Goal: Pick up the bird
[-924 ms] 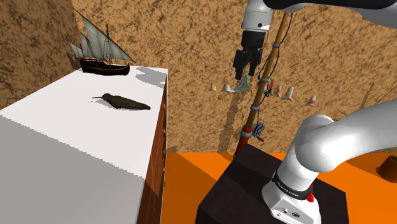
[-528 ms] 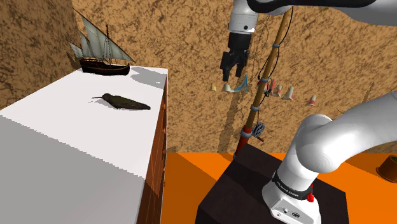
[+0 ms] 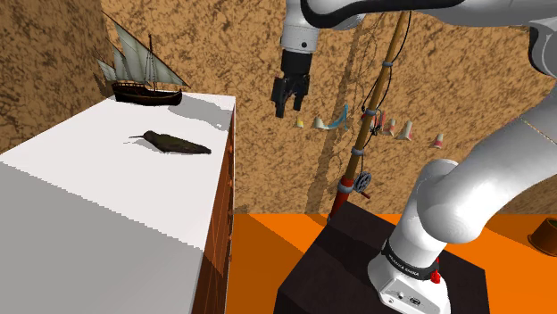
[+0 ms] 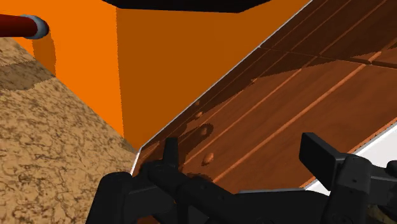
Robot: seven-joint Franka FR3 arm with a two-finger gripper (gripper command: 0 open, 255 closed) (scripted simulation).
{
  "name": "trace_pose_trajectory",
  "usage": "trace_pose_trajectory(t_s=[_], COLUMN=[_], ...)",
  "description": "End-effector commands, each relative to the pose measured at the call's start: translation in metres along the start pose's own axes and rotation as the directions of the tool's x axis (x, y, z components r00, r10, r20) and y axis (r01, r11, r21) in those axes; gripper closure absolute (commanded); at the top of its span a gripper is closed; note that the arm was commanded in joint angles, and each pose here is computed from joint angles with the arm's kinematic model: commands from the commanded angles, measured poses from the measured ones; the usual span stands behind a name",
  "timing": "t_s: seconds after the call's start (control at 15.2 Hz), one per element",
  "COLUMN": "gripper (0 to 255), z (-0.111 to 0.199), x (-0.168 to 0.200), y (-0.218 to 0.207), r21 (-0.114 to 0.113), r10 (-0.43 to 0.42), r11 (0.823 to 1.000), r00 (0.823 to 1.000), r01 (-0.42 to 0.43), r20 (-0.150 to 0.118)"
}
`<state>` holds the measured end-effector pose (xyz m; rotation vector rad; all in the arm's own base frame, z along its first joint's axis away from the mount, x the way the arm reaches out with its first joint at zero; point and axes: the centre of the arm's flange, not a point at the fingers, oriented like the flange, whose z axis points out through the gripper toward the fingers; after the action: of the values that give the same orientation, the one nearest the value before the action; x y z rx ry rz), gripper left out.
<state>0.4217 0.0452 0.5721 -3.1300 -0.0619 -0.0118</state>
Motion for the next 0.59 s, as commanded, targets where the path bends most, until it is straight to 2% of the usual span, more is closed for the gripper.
trace_pose_trajectory(t_s=[0.0, 0.53], gripper=[0, 0], z=[0.007, 0.025], x=[0.020, 0.088], y=[-0.019, -0.089], r21=[0.004, 0.015], r10=[-0.038, -0.182], r11=[0.999, 0.983], r00=[0.999, 0.982], r01=[0.038, 0.183], r20=[-0.012, -0.054])
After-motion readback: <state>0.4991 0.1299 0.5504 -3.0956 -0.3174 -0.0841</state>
